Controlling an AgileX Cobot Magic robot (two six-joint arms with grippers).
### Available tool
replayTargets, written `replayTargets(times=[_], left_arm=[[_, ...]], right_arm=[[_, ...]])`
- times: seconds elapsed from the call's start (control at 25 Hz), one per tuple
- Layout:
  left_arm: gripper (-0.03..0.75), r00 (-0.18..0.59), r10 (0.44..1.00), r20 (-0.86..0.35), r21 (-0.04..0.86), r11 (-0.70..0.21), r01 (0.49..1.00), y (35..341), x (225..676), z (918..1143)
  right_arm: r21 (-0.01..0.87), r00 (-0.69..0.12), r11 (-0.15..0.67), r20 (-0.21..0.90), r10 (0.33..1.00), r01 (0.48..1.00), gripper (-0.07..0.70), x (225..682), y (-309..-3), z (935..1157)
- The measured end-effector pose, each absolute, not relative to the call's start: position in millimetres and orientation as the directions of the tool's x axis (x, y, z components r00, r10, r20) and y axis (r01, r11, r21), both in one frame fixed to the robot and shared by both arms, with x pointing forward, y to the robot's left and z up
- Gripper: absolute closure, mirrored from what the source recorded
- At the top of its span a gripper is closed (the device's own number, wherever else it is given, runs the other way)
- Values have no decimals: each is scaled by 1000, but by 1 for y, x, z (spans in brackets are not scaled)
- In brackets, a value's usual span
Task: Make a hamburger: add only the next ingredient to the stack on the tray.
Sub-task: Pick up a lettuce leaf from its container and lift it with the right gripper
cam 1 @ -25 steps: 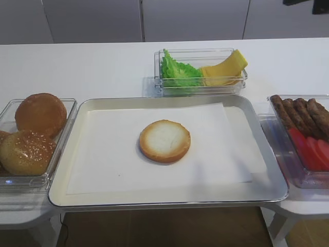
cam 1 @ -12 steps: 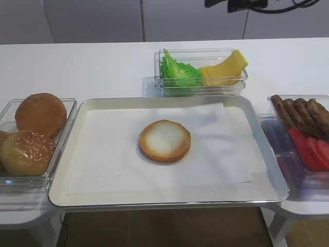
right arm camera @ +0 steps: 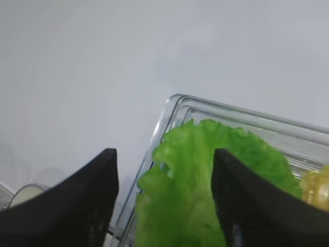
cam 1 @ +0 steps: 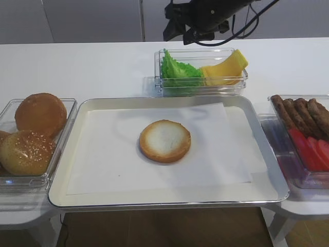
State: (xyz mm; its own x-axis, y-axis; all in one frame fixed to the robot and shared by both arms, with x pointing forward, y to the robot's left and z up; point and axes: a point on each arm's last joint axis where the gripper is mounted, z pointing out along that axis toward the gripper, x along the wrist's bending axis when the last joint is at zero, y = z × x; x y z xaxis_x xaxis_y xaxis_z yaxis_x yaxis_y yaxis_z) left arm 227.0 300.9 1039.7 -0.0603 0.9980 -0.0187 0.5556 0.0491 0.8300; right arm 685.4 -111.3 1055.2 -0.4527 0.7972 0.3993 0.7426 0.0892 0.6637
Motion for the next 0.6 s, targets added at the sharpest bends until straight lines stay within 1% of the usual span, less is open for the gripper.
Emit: replayTargets(times=[0.08, 0.32, 0.6], left_arm=[[412, -60, 998, -19, 830, 49, 556, 301, 227, 1040], [412, -60, 998, -19, 830, 49, 556, 301, 227, 1040], [412, -60, 998, -19, 830, 49, 556, 301, 227, 1040]], right_arm=[[656, -464, 103, 406, 788, 748, 181, 687, -106, 1048], [640, -484, 132, 414, 771, 757, 190, 685, -94, 1040], [618, -477, 144, 416, 774, 773, 306, 687, -93, 1028]])
